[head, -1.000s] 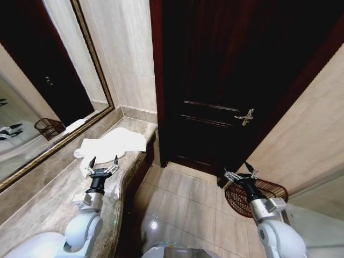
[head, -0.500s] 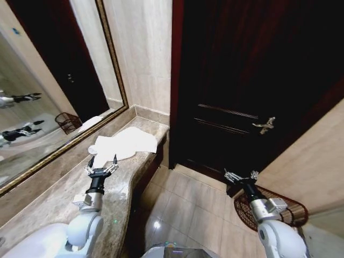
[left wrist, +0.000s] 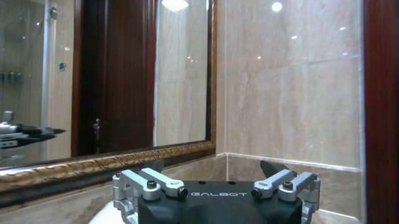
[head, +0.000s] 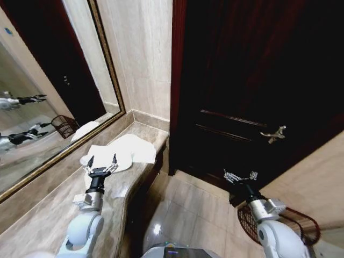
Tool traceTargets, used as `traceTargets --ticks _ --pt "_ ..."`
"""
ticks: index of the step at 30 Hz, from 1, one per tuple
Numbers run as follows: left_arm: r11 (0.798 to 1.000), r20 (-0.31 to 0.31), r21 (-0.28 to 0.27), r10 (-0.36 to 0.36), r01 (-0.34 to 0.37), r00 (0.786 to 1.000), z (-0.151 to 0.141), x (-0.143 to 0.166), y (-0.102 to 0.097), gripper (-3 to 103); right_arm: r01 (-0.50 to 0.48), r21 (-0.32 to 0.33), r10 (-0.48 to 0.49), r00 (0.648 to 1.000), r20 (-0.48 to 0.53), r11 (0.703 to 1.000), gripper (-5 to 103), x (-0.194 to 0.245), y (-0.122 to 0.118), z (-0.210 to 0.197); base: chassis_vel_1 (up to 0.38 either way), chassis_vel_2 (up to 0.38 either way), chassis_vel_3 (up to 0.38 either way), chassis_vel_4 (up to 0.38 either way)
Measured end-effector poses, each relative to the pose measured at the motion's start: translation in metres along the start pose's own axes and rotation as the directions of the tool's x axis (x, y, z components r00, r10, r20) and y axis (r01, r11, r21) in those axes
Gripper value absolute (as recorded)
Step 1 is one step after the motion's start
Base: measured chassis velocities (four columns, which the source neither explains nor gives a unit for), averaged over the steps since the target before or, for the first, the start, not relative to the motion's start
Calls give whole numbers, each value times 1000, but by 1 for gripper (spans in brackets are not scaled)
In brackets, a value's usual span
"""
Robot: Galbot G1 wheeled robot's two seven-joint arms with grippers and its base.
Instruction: Discard the used towel into the hamper.
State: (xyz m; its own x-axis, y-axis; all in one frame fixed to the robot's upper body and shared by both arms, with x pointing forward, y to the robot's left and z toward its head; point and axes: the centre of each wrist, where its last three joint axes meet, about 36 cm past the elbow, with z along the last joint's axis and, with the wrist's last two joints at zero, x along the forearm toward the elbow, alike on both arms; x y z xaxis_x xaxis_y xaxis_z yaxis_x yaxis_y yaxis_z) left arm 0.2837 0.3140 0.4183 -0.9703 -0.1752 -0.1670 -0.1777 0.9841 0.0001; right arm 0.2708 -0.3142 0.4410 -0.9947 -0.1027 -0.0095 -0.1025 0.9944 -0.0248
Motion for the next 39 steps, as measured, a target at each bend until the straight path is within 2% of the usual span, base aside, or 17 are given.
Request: traceTargets --ticks 9,16,18,19,22,23,24,25,26,29,30,31,33,34,37,39 --pt "1000 -39 -9 -17 17 999 0 3 -3 100 -1 0 1 1000 -8 1000 100 3 0 5 -82 93 58 -34" --pt "997 -18 -30 -70 70 997 6 1 -2 100 -3 0 3 1000 -9 1000 100 3 0 5 65 -14 -15 49" --pt "993 -73 -38 -115 113 991 1 0 -7 100 -4 0 4 1000 -9 1000 100 3 0 5 0 0 0 0" --pt "993 -73 -38 -115 113 991 1 0 -7 100 -4 0 4 1000 -9 1000 100 3 0 5 0 0 0 0" --pt "991 -221 -7 -133 135 966 -25 -8 -18 100 -1 0 1 1000 -11 1000 100 1 1 6 0 0 0 0" --pt "991 -221 -7 -133 135 966 -25 -8 -18 100 -1 0 1 1000 -11 1000 100 1 1 6 0 0 0 0" --pt "993 -306 14 -111 121 945 -49 -22 -27 100 1 0 -1 1000 -12 1000 100 0 2 7 0 0 0 0" --pt "995 -360 15 -91 103 929 -62 -31 -33 100 1 -1 -1 1000 -14 1000 100 -1 2 8 0 0 0 0" --pt "995 -360 15 -91 103 929 -62 -31 -33 100 1 -1 -1 1000 -14 1000 100 -1 2 8 0 0 0 0" --pt "998 -474 30 -39 60 880 -84 -52 -45 100 6 -2 -7 1000 -20 1000 100 -4 3 11 0 0 0 0" --pt "997 -503 38 -33 60 864 -86 -59 -47 100 7 -2 -7 1000 -23 1000 100 -4 3 12 0 0 0 0" --pt "997 -503 38 -33 60 864 -86 -59 -47 100 7 -2 -7 1000 -23 1000 100 -4 3 12 0 0 0 0" --pt "996 -555 41 -44 79 831 -79 -73 -48 100 7 -2 -7 1000 -28 1000 100 -4 4 14 0 0 0 0" --pt "996 -555 41 -44 79 831 -79 -73 -48 100 7 -2 -7 1000 -28 1000 100 -4 4 14 0 0 0 0" --pt "993 -615 36 -65 110 786 -62 -92 -48 100 7 2 -7 999 -36 1000 100 -4 3 15 0 0 0 0" --pt "991 -634 23 -85 129 768 -51 -100 -50 100 5 3 -5 999 -39 1000 100 -4 4 15 0 0 0 0"
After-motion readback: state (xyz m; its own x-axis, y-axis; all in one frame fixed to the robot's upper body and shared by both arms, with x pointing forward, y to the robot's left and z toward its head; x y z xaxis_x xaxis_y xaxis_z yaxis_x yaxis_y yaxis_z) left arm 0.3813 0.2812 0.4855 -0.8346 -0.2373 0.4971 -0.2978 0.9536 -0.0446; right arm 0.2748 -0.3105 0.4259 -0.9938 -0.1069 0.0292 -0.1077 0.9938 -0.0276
